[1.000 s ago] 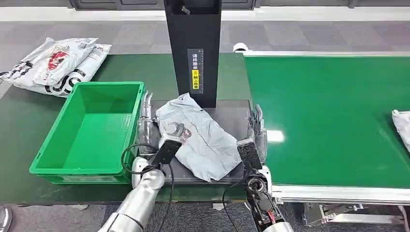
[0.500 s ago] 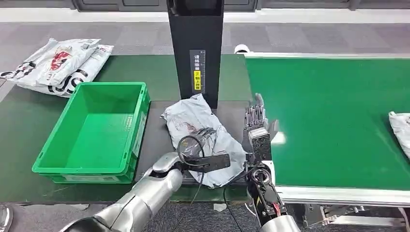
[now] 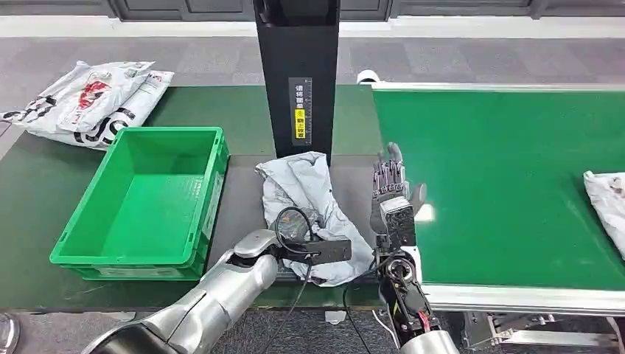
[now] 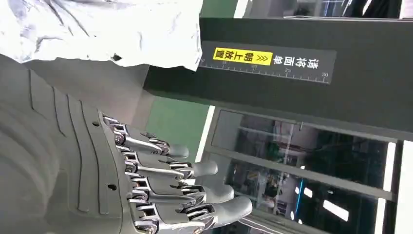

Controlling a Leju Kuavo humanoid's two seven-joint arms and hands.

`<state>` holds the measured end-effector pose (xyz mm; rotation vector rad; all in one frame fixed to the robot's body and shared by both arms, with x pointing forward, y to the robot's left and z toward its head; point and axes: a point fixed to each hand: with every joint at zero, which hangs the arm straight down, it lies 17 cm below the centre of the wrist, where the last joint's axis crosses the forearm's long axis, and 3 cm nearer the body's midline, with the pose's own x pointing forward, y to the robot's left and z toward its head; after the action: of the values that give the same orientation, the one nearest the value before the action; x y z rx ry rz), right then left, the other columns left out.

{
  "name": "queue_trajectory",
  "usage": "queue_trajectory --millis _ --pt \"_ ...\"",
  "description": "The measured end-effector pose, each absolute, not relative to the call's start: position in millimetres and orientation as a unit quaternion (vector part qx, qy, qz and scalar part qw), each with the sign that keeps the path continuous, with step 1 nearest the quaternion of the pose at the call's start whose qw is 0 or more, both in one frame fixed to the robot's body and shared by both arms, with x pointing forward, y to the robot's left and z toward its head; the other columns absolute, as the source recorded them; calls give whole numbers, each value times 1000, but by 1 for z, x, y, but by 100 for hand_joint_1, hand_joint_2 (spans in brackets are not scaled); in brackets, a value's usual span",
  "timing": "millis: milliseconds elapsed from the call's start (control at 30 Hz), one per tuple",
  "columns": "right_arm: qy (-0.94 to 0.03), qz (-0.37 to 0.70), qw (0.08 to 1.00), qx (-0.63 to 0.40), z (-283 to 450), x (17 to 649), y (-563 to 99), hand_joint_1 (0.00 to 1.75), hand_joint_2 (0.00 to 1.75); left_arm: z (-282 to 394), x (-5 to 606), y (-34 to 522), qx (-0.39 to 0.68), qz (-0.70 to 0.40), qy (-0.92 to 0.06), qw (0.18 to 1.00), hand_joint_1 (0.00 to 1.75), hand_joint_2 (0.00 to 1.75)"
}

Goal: Moved the parcel from conveyor to table for the left to box.

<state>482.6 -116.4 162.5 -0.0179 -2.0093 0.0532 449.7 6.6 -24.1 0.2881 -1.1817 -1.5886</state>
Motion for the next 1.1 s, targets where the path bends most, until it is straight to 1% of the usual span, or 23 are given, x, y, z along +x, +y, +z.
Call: queue_trajectory --millis 100,233,367,433,500,533,667,800,867,1000,1033,1100 --pt "-843 27 537 -12 162 483 -116 0 0 -19 454 6 130 -660 -509 537 175 175" --pt "-838 36 544 -16 155 480 -115 0 0 2 471 7 163 -621 -557 527 175 175" --pt "-835 42 548 -29 148 480 -117 0 0 39 496 18 210 -537 -626 525 175 175" --pt "-830 43 555 -46 139 480 -123 0 0 70 516 34 243 -477 -664 522 175 175" --pt "-821 39 566 -64 126 480 -132 0 0 115 539 57 294 -408 -703 502 175 175" --pt "-818 38 570 -67 122 480 -135 0 0 132 547 65 316 -391 -713 489 175 175" --pt "-808 42 583 -77 107 478 -142 0 0 207 570 99 411 -356 -735 406 175 175" --pt "-801 43 590 -89 99 477 -148 0 0 262 575 147 468 -304 -750 355 175 175" --pt "-797 42 595 -93 94 475 -151 0 0 272 575 179 491 -275 -746 357 175 175" --pt "-788 40 606 -98 82 468 -157 0 0 281 567 226 528 -241 -733 355 175 175" --pt "-786 41 609 -99 80 467 -158 0 0 280 566 238 541 -232 -723 363 175 175" --pt "-783 38 612 -102 76 465 -161 0 0 271 565 279 578 -202 -680 403 175 175"
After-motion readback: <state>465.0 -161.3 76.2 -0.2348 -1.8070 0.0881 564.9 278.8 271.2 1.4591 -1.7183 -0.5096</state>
